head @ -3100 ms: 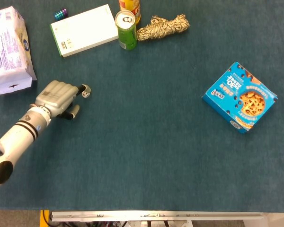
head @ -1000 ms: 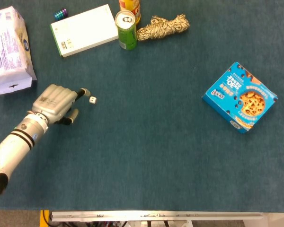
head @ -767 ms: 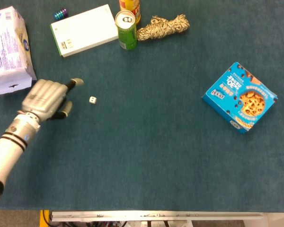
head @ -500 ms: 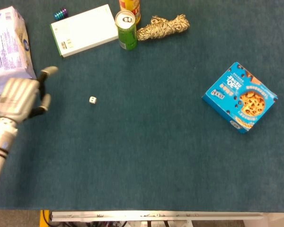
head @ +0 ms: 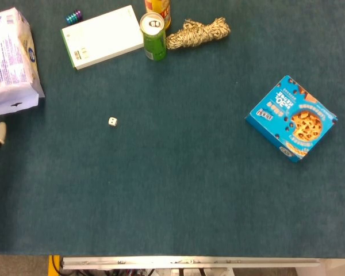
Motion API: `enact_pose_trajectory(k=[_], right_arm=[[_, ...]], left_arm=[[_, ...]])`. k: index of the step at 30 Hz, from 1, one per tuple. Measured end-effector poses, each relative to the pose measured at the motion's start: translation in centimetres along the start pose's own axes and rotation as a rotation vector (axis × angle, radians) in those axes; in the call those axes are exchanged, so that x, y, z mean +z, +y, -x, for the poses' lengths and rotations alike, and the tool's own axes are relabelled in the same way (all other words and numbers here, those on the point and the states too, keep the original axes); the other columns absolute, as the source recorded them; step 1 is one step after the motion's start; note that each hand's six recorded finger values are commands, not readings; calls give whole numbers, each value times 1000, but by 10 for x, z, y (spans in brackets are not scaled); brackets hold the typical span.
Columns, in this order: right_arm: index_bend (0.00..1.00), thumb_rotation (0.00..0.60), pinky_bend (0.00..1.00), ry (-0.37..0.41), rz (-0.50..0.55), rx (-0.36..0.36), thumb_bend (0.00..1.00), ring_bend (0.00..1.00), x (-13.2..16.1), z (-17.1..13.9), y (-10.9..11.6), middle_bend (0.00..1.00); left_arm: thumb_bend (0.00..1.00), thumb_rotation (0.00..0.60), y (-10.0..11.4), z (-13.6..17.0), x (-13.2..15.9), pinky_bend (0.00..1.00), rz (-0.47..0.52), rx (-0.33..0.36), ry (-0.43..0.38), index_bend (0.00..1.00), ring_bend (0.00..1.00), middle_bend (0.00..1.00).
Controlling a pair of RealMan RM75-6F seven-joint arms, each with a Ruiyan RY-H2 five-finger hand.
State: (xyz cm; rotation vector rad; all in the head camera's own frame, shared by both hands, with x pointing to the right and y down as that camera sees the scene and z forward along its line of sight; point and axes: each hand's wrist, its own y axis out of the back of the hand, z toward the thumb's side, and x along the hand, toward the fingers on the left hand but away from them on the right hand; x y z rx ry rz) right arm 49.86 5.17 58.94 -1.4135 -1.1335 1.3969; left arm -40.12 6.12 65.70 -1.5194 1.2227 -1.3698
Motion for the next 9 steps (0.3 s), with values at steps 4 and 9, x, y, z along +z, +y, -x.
enact_pose_trajectory(k=[4,9], right_arm=[[224,600,204,12,8,-1,352,156,2,0,0,298],[223,600,204,24,18,3,352,156,3,1,-1,298]], left_arm=[[405,600,3,11,-9,266,1,17,32,128,223,283],[405,600,5,18,-11,264,14,35,43,128,223,283]])
